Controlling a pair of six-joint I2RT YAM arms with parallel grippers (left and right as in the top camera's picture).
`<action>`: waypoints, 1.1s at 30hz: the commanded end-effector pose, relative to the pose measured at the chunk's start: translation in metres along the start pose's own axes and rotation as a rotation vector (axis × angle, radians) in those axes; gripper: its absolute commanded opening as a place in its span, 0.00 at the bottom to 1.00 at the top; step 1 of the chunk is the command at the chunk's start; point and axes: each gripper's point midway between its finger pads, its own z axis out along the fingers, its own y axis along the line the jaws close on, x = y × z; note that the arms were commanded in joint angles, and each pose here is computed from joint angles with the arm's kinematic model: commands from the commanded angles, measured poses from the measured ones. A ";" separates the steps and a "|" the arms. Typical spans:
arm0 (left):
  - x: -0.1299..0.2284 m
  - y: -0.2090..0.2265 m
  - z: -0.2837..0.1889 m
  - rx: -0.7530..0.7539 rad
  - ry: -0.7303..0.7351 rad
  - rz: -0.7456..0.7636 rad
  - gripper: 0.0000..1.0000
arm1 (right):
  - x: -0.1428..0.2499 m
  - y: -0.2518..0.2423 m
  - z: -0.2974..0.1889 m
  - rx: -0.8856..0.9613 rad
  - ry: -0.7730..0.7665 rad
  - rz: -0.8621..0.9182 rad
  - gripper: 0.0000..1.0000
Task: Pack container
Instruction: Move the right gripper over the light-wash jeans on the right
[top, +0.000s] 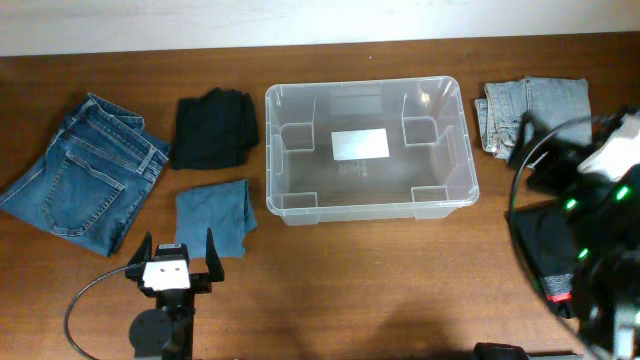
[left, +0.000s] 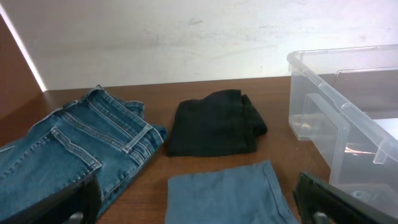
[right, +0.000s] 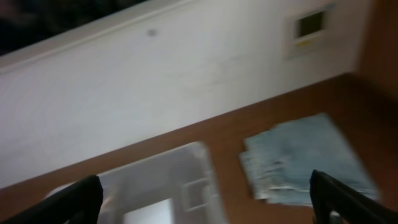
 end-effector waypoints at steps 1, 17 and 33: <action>0.001 0.002 0.000 -0.014 -0.003 0.019 0.99 | -0.024 -0.029 0.007 0.100 0.021 -0.078 0.98; 0.001 0.002 0.000 -0.014 -0.003 0.019 0.99 | 0.052 -0.158 0.122 0.196 0.443 0.195 0.98; 0.001 0.002 0.000 -0.014 -0.003 0.019 1.00 | 0.083 -0.238 0.159 0.432 0.518 -0.001 0.98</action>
